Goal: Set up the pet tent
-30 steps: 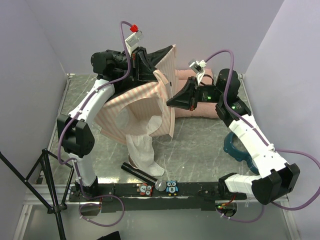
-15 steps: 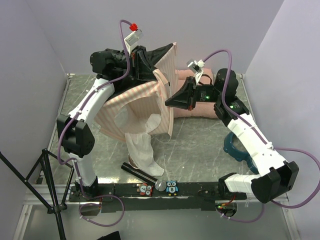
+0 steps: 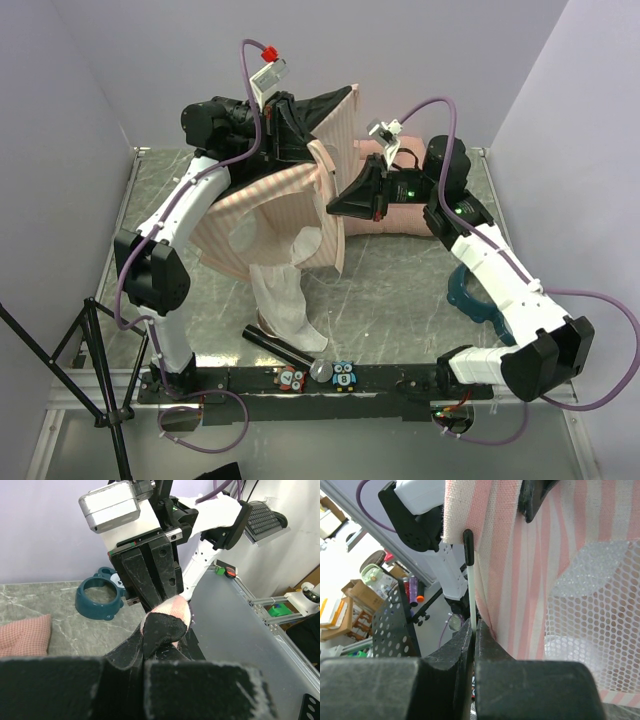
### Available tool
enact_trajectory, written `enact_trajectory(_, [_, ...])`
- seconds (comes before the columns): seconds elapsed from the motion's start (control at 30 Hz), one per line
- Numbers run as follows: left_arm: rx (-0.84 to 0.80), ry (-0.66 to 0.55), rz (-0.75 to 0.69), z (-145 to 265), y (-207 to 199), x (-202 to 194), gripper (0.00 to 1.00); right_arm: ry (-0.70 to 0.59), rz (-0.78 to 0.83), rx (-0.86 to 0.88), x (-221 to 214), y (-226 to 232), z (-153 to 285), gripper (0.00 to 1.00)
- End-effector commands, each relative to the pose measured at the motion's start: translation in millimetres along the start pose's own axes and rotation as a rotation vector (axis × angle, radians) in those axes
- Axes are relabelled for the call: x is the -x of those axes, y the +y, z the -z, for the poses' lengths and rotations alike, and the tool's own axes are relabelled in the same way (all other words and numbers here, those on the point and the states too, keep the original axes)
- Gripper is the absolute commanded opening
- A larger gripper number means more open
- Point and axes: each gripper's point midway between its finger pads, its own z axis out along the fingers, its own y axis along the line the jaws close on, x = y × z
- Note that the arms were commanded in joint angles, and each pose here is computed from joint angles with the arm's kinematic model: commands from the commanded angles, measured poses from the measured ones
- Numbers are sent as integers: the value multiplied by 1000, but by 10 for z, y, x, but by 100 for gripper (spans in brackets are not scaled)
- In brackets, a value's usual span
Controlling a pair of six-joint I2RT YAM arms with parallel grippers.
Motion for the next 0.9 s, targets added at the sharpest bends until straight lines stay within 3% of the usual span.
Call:
enact_trajectory(0.0, [66, -401, -229, 76, -443, 1123, 1, 239, -477, 102, -791, 177, 33, 0])
enact_trajectory(0.33, [102, -435, -173, 166, -282, 1133, 1, 236, -403, 101, -786, 245, 48, 0])
enact_trajectory(0.5, [77, -327, -219, 148, -393, 780, 1, 178, -209, 59, -395, 289, 73, 0])
enact_trajectory(0.87, [79, -232, -107, 150, -417, 131, 1, 32, 54, 13, 508, 530, 100, 4])
